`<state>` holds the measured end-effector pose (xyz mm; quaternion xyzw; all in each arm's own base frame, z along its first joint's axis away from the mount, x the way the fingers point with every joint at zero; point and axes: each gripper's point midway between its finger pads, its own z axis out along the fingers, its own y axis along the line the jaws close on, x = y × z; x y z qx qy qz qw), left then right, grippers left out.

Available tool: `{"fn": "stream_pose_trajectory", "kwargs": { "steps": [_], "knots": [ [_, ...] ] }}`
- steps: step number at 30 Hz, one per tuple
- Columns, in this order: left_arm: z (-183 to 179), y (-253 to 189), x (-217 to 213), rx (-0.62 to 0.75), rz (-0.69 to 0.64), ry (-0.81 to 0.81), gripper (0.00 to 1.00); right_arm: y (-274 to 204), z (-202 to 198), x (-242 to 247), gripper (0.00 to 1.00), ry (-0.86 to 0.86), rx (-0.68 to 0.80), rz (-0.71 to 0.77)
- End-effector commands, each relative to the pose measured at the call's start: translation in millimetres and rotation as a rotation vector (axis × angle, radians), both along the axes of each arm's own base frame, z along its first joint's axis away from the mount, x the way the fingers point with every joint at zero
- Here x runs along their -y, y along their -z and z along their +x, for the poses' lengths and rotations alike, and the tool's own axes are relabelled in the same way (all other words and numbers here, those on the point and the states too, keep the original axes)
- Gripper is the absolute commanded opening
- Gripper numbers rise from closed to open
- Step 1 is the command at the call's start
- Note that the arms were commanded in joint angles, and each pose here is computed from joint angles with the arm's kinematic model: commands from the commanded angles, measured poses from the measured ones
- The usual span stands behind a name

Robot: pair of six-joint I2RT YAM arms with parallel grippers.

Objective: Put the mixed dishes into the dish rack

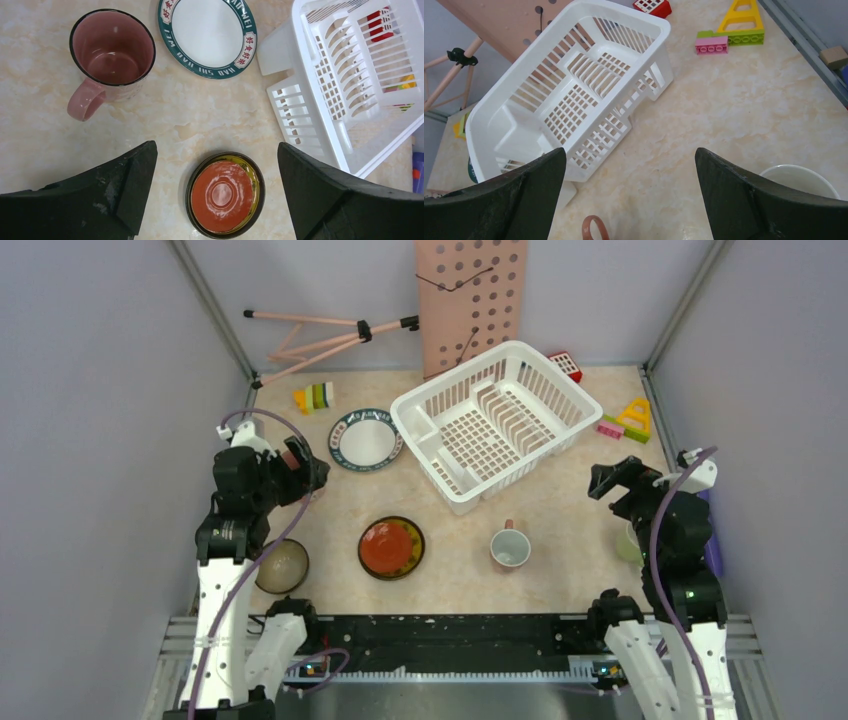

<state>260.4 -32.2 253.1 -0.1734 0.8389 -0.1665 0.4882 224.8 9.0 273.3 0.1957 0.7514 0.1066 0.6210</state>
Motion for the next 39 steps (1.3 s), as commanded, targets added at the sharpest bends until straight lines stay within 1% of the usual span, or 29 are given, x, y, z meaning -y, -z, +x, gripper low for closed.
{"fn": "stream_pose_trajectory", "kwargs": {
  "steps": [1,3,6,11,13,16,20,22,24,28,39],
  "knots": [
    [8.3,-19.1,9.4,0.068,-0.048,0.033,0.95,-12.1,2.4,-2.9,0.99,-0.018,0.051,-0.010],
    [10.0,-20.3,16.3,0.063,-0.082,0.058,0.95,-12.5,2.2,-3.0,0.99,-0.020,0.053,-0.011],
    [13.7,-25.9,31.5,0.059,-0.169,0.108,0.96,-11.2,2.6,-3.5,0.99,-0.022,0.051,-0.009],
    [28.3,-32.8,40.2,0.080,-0.277,0.072,0.96,-9.9,3.8,-6.1,0.99,-0.031,0.052,0.003],
    [33.4,-33.1,42.3,0.090,-0.300,0.051,0.96,-9.0,4.0,-6.7,0.99,-0.033,0.051,0.006],
    [38.5,-29.2,58.3,0.077,-0.325,0.066,0.96,-8.9,4.3,-6.3,0.99,-0.031,0.052,0.007],
    [45.3,-19.2,78.4,0.047,-0.304,0.053,0.96,-8.9,4.7,-5.8,0.99,-0.028,0.054,0.006],
    [47.5,-11.6,85.1,0.026,-0.301,0.018,0.97,-9.1,4.9,-5.8,0.99,-0.027,0.056,0.007],
    [47.0,-1.3,92.5,-0.013,-0.346,-0.004,0.97,-9.0,5.3,-5.9,0.99,-0.026,0.058,0.011],
    [54.5,24.7,98.2,-0.032,-0.434,-0.085,0.97,-7.5,6.9,-8.2,0.99,-0.034,0.060,0.025],
    [69.5,82.2,86.4,-0.163,-0.489,-0.315,0.94,-3.0,7.6,-11.7,0.99,-0.048,0.059,0.039]
  ]
}}
